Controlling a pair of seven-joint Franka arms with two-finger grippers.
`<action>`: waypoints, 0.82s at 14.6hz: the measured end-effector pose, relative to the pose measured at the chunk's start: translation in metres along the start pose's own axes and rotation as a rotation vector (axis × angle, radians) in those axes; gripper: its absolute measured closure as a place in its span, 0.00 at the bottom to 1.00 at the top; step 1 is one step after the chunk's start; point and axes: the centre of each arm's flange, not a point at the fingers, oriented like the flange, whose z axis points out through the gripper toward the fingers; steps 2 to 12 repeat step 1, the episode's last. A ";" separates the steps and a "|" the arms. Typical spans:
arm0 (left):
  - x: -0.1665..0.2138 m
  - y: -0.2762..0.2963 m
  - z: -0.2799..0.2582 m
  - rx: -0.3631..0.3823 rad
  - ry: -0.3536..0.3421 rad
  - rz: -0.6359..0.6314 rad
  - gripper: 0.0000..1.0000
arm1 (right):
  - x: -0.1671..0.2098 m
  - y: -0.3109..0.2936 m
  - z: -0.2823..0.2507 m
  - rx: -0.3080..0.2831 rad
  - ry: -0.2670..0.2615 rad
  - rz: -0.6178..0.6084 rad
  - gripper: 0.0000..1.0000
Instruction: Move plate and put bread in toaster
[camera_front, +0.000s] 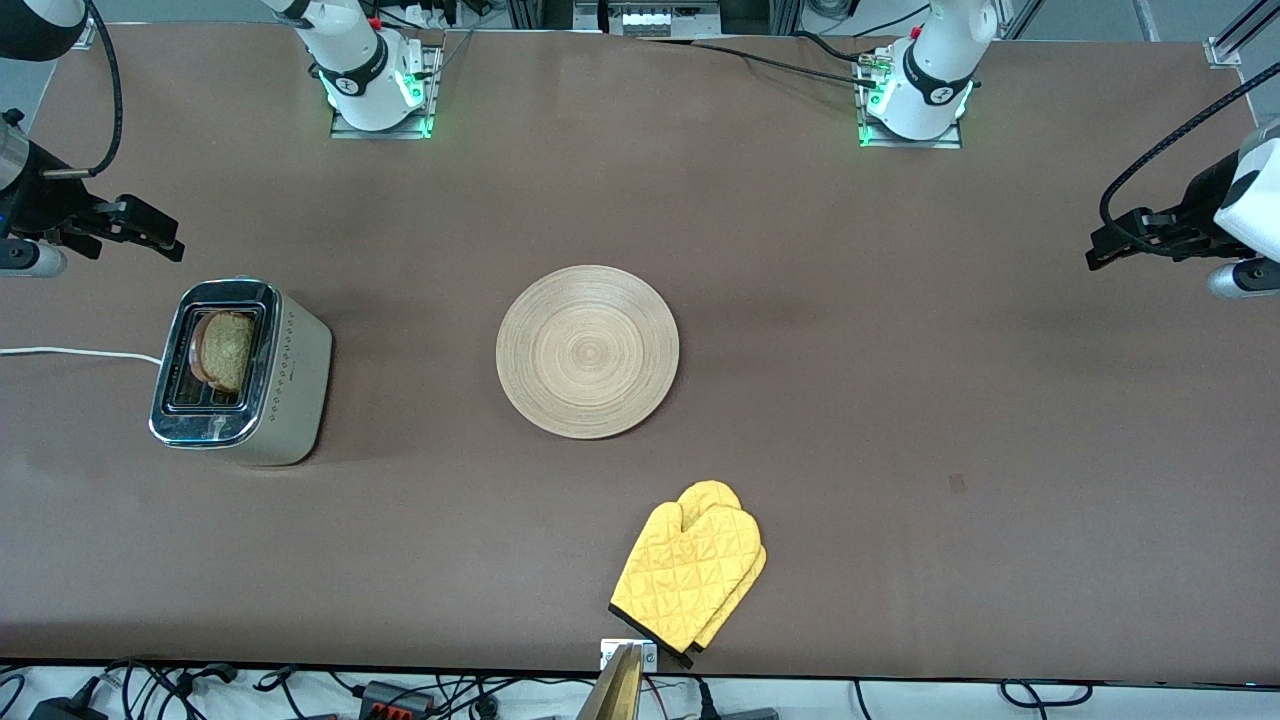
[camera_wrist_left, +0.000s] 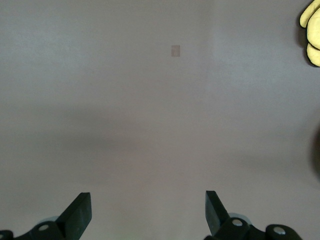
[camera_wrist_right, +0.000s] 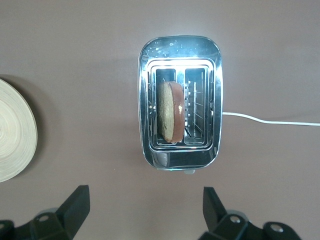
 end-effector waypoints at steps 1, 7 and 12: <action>0.000 0.000 0.000 0.000 0.000 0.000 0.00 | 0.000 0.000 0.000 0.000 0.000 0.000 0.00; 0.000 0.000 0.000 0.000 0.000 0.000 0.00 | 0.000 0.000 0.000 0.000 0.000 0.000 0.00; 0.000 0.000 0.000 0.000 0.000 0.000 0.00 | 0.000 0.000 0.000 0.000 0.000 0.000 0.00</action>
